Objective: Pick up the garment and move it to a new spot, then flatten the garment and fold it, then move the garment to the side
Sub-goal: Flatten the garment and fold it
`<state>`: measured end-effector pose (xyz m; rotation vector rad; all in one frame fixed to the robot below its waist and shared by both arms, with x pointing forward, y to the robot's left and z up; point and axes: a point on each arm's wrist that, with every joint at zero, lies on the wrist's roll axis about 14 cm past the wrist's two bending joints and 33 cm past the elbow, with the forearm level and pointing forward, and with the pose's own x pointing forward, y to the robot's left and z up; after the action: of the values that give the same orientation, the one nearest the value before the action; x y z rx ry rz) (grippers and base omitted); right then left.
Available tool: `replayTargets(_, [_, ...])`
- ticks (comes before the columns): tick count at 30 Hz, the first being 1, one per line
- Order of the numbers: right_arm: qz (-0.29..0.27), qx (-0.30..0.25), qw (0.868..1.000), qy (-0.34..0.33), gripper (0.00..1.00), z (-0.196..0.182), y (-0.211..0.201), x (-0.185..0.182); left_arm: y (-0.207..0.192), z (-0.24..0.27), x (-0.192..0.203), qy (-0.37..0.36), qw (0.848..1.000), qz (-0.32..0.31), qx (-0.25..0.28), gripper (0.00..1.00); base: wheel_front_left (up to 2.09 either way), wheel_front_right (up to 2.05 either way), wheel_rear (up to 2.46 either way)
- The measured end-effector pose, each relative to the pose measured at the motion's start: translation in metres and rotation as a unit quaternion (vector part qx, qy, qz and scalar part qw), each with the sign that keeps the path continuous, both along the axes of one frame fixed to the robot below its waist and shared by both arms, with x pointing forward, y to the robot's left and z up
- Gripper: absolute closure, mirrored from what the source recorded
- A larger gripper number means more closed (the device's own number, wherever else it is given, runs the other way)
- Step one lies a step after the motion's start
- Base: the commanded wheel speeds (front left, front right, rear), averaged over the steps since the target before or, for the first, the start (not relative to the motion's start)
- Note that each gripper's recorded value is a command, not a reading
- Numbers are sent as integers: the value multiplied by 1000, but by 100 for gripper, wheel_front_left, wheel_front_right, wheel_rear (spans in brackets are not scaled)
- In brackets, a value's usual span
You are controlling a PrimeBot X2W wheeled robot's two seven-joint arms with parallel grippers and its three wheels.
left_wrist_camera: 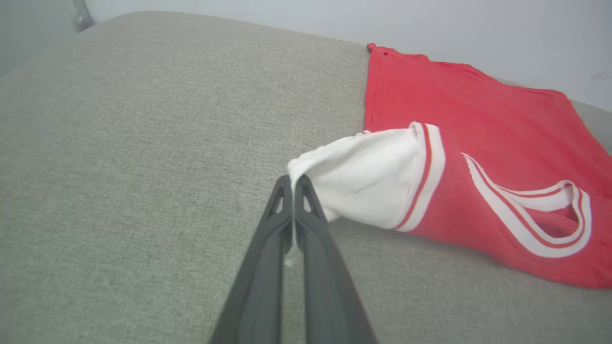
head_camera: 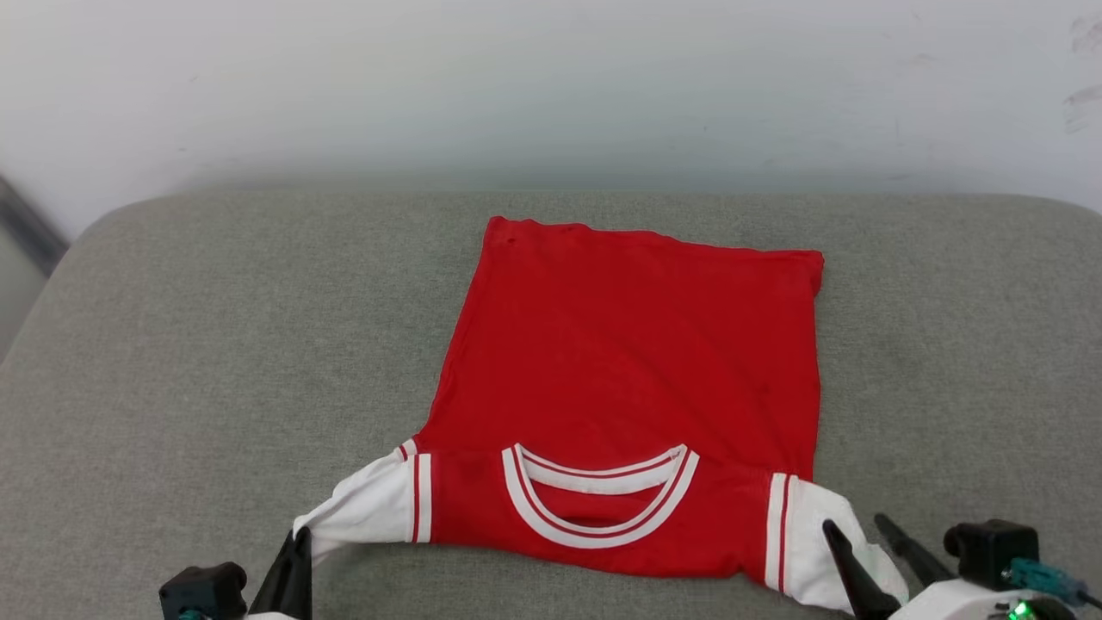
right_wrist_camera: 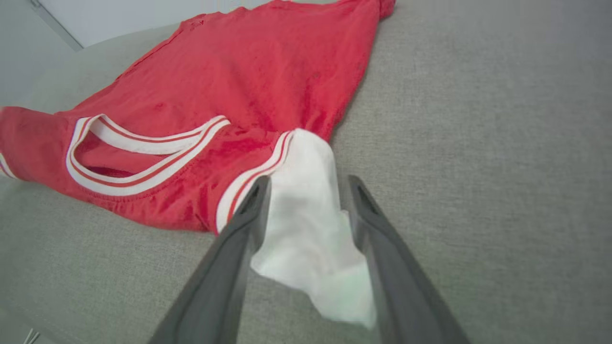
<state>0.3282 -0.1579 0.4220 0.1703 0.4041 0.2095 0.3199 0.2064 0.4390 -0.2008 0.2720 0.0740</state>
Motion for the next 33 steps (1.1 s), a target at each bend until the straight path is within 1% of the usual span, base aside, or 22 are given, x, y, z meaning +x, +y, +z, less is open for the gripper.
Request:
replayTargets(4, [-15, 0, 999, -36, 0, 23, -9, 23, -2, 14, 11, -29, 1000, -3, 6, 100, 0, 0, 0])
replayTargets(8, [-51, 2, 997, -65, 0, 47, -34, 64, -3, 29, 22, -55, 998, -6, 12, 100, 0, 0, 0])
replayTargets(12, [-73, -2, 996, -44, 0, 48, -55, 108, -7, 41, 34, -75, 997, -12, 13, 100, 0, 0, 0])
replayTargets(15, [-79, -3, 997, -7, 0, 42, -63, 145, -9, 47, 45, -87, 996, -17, 15, 100, 0, 0, 0])
replayTargets(19, [-56, -16, 997, 54, 0, 31, -50, 195, -8, 48, 60, -93, 995, -16, 15, 100, 0, 0, 0])
replayTargets(23, [-35, -21, 991, 129, 0, 12, -34, 231, -7, 41, 74, -91, 996, -15, 15, 100, 0, 0, 0])
replayTargets(25, [-28, -24, 987, 155, 0, 7, -29, 248, -6, 37, 79, -89, 996, -13, 17, 100, 0, 0, 0])
replayTargets(29, [-20, -39, 978, 203, 0, -13, -22, 270, -6, 28, 89, -83, 996, -15, 18, 100, 0, 0, 0])
replayTargets(33, [-14, -38, 968, 249, 0, -41, -12, 280, -3, 16, 94, -72, 997, -13, 19, 100, 0, 0, 0])
